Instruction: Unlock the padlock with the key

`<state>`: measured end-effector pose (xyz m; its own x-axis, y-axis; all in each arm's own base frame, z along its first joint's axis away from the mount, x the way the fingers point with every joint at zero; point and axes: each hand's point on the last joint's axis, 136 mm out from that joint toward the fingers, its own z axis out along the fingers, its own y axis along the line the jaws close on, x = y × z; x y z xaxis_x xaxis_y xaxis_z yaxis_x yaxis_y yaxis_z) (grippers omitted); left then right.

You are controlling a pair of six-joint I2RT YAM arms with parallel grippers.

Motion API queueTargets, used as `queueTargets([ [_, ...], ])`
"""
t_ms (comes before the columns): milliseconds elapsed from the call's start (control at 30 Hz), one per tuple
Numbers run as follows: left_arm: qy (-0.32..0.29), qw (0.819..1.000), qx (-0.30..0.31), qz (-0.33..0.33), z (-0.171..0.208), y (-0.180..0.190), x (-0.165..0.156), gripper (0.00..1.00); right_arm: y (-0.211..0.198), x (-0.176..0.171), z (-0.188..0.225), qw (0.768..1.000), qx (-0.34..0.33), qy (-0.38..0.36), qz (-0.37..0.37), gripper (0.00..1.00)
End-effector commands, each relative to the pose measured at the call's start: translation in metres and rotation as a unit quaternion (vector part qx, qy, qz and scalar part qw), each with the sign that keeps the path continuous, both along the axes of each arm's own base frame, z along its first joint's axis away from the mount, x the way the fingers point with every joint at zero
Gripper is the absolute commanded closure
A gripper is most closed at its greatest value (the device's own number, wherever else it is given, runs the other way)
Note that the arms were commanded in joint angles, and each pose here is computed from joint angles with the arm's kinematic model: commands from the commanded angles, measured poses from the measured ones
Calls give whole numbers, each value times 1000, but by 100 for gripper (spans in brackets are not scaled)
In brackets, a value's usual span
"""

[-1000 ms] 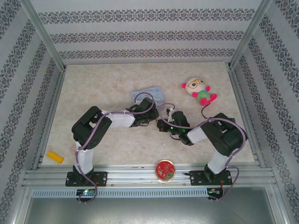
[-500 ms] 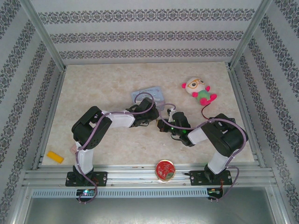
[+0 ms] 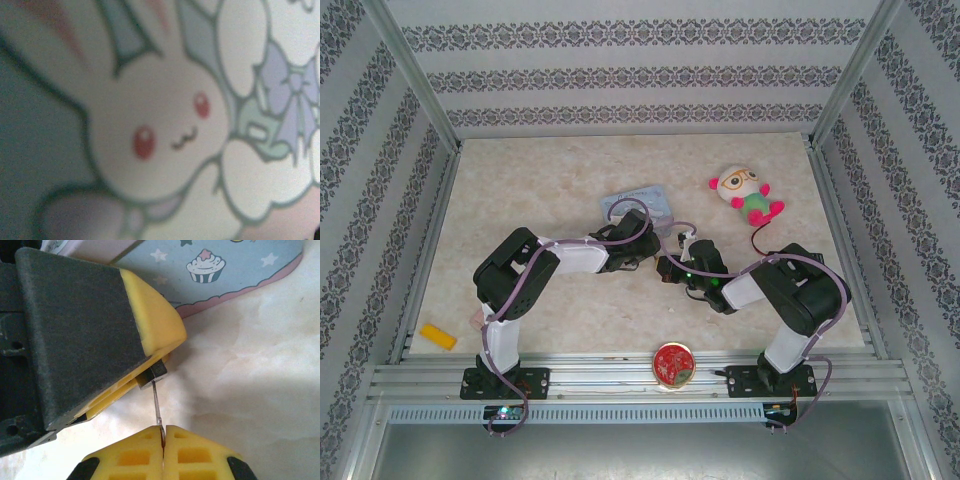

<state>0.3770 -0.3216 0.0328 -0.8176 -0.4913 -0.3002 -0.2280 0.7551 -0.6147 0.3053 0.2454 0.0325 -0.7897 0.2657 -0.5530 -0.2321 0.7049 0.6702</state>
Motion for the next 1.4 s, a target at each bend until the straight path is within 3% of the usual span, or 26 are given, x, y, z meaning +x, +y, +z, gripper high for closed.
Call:
queueTargets([
  [0, 7, 1000, -15, -7, 4, -4, -6, 100, 16, 13, 30, 998, 36, -52, 15, 100],
  [467, 10, 1000, -22, -10, 3, -7, -6, 100, 25, 16, 35, 997, 49, -62, 17, 100],
  [1000, 8, 1000, -26, -11, 6, -8, -7, 100, 1, 21, 46, 994, 38, -89, -41, 100],
  [1367, 9, 999, -30, -14, 8, -9, -7, 100, 28, 19, 42, 995, 52, -86, -19, 100],
])
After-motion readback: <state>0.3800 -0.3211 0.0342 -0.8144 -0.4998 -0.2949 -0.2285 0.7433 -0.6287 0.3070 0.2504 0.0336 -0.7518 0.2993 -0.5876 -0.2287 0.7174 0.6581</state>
